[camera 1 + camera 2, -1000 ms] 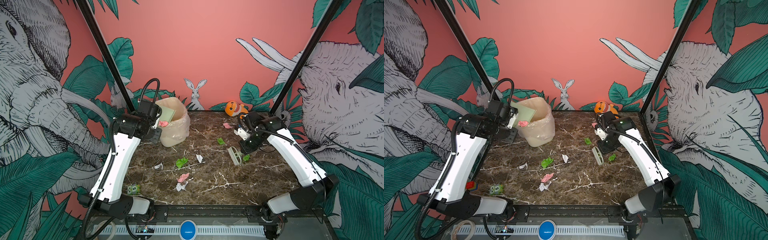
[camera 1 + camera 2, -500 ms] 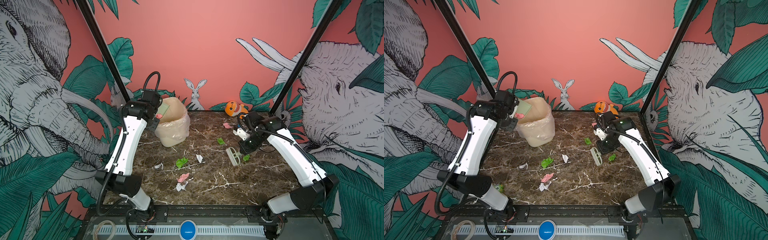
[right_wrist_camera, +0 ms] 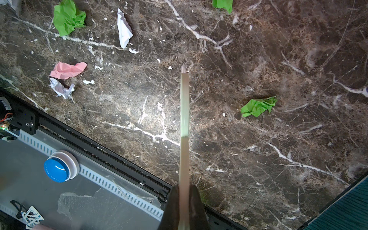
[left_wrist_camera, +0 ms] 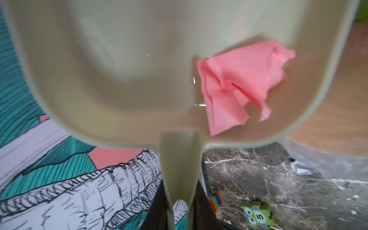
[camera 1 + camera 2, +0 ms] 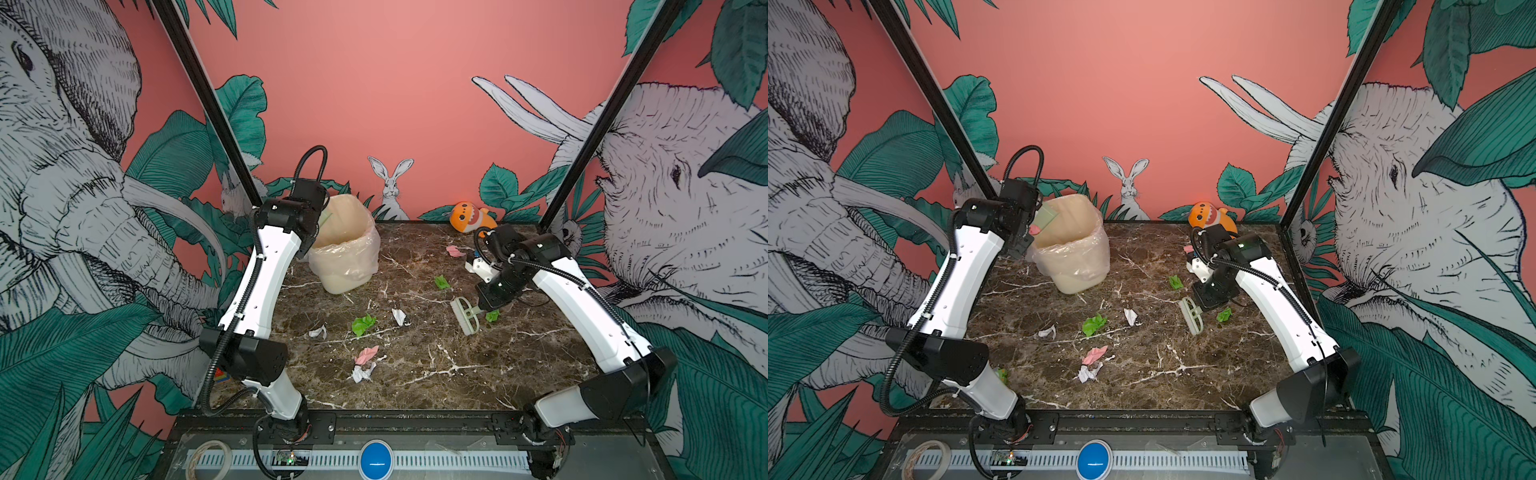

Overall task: Sweep away the paper scraps from the table
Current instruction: 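Tip the dustpan over the bin with the left gripper to empty it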

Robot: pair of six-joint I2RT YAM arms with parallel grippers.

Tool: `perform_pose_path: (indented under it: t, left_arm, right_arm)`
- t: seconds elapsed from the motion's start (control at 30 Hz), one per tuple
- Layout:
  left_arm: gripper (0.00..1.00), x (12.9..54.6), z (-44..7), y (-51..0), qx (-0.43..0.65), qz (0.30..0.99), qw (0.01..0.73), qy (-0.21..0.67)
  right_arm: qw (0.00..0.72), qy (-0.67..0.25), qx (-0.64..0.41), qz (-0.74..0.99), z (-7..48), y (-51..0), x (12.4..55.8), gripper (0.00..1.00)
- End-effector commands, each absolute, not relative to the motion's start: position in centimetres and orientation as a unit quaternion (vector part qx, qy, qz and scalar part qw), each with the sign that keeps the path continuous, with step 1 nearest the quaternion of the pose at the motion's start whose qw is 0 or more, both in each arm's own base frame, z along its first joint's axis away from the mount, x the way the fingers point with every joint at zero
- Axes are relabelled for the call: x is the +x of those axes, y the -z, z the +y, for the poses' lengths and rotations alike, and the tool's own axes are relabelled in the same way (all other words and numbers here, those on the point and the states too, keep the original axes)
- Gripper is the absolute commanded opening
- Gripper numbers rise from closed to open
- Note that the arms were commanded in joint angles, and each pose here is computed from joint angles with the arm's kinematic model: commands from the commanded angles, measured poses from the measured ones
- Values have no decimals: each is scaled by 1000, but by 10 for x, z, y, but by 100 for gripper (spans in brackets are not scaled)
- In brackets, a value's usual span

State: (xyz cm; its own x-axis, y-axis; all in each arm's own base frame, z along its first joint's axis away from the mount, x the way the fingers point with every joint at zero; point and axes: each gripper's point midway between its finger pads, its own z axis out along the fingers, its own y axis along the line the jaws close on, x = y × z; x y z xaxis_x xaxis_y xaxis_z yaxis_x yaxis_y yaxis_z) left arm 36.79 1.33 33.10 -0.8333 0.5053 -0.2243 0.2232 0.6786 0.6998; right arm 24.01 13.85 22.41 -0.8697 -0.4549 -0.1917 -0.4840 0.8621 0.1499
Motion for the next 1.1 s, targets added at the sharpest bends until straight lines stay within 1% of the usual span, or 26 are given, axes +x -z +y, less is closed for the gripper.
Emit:
perform_pose_path:
  t: [0.0,0.17,0.53,0.93,1.07]
  left_arm:
    - [11,371,13,-338,227,870,200,-390]
    - [9,377,7,-339,257,843,193,-432]
    - [9,384,3,-354,304,762,188,-540]
    - [9,391,-9,-355,346,696,171,-606]
    - [9,396,-12,-362,354,673,174,-626]
  right_arm:
    - [75,-105,-241,962,139,-226,237,0]
    - [75,-106,-242,962,139,-226,236,0]
    - [75,-112,-240,961,140,-224,233,0]
    - [73,-115,-243,960,142,-222,234,0]
    - [72,-116,-243,960,142,-221,233,0]
